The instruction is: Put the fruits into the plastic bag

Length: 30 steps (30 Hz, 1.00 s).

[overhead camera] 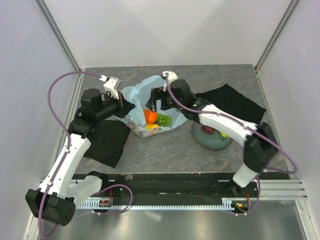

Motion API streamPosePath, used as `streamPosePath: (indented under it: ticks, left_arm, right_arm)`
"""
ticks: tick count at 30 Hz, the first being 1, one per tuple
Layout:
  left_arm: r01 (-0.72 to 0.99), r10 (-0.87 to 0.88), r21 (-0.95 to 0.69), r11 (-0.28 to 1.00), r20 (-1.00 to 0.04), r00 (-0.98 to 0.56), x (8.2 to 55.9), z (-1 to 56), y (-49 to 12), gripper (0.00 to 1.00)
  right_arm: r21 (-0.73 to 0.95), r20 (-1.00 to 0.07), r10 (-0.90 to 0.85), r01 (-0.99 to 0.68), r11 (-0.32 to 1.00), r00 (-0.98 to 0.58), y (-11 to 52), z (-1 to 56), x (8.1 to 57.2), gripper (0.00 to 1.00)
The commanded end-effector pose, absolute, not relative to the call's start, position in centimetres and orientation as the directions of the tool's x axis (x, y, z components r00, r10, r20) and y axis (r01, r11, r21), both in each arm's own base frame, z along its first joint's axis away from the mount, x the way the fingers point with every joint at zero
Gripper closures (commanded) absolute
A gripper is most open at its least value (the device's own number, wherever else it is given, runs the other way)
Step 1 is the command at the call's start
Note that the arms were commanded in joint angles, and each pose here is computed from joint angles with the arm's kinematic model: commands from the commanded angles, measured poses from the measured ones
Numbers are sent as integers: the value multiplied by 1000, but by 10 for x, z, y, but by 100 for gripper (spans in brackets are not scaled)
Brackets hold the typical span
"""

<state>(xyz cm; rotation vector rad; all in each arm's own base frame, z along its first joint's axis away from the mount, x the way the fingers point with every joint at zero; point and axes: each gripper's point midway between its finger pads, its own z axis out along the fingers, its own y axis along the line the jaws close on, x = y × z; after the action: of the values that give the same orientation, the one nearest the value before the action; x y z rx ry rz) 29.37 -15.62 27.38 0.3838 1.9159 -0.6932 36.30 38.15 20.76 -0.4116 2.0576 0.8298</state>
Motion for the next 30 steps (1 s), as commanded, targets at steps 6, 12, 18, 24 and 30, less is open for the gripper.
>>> streamPosePath:
  ticks: [6,12,18,24,30]
  left_arm:
    - [571,-37,-271,775,-921,-388,294,284,-158,98]
    - [575,-39,-275,770,-921,-389,293,284,-159,98]
    - [575,-38,-274,771,-921,-388,293,284,-159,98]
    - [575,-36,-273,771,-921,-388,294,283,-159,98]
    - [572,-35,-270,774,-921,-387,294,283,-158,98]
  right_arm:
    - [223,-869,153,-97,970,-470,155,230,351,2]
    - [-61,-722,102,210,976,-684,46,145,322,2]
    - [-64,-635,143,236,970,-760,24,112,317,2]
    - [-76,-567,160,244,967,-808,14,76,316,2]
    - [-30,-546,183,238,971,-817,18,57,324,2]
